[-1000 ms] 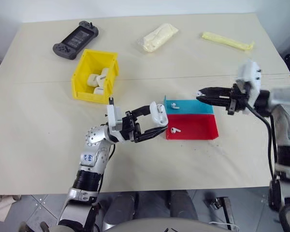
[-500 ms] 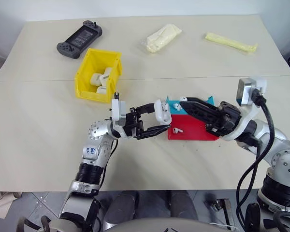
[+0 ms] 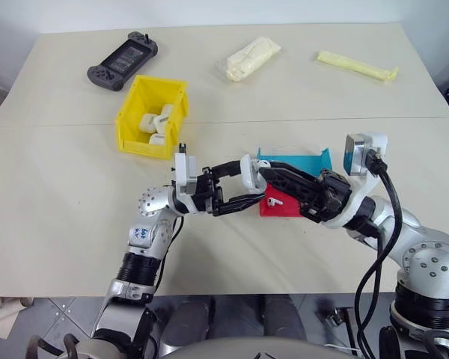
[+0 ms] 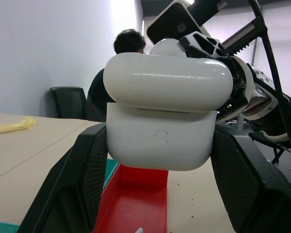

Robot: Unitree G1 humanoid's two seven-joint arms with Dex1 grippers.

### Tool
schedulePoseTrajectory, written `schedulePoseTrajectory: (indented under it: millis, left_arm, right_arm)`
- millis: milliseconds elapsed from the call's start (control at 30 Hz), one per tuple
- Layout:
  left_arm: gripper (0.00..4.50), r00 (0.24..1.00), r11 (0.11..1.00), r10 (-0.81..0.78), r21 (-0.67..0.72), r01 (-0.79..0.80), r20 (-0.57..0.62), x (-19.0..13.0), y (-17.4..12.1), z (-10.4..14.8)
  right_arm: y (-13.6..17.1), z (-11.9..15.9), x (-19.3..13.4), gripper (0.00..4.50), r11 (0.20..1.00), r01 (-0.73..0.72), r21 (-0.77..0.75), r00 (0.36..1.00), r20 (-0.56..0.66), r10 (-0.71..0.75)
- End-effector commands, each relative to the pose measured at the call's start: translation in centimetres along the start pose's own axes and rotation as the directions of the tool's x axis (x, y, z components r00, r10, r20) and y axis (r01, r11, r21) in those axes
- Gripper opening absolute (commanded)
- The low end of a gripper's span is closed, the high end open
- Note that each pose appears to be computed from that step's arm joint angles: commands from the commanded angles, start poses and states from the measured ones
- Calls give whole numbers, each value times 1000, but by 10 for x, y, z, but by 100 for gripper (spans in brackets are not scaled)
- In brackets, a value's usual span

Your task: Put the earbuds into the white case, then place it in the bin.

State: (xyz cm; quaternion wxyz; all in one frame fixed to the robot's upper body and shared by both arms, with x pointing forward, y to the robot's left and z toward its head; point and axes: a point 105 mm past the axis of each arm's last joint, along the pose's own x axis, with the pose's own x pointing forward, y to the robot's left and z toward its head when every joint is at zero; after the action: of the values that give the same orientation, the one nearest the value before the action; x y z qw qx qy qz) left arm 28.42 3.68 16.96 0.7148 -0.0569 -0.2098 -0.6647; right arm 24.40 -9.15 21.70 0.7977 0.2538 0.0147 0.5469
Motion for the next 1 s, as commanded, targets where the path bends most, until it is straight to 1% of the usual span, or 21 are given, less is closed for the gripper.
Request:
schedulePoseTrajectory:
  millis: [33,300,500,567,633,733,833,967,1000]
  left_arm:
    - [279,999,999,-17,34,16,27,5,-3,10]
    - [279,999,999,-11,39,10,33,7,-1,11]
    - [279,999,999,-14,40,12,39,7,-1,13]
    - [279,999,999,-15,40,13,40,7,-1,13]
    - [279,999,999,-17,38,15,42,8,-1,14]
    - [279,999,999,-20,33,19,45,8,-1,14]
    - [279,999,1000,-14,-3,14,31,8,-1,11]
    - [279,1000,1000,0,13,0,-9,1,0,8]
    - [279,999,1000,21,22,-19,-50,-5,3,6]
  right_arm:
    - [9,-1,0,71,999,-26,-23,1000,-5,25]
    - [4,-12,-4,71,1000,-2,-31,999,-54,0]
    - [-6,-16,-5,71,995,34,-90,995,-86,-42]
    - [-6,-19,-5,71,996,33,-84,994,-101,-41]
    - [-4,-22,-4,127,997,20,-79,992,-122,-29]
    - [-5,-21,-4,213,992,27,-123,991,-126,-42]
    - [-14,-11,-15,310,980,87,-179,991,-88,-104]
    - [-28,-1,-40,310,957,178,-227,977,-77,-200]
    - [-29,1,-46,310,948,192,-255,972,-83,-220]
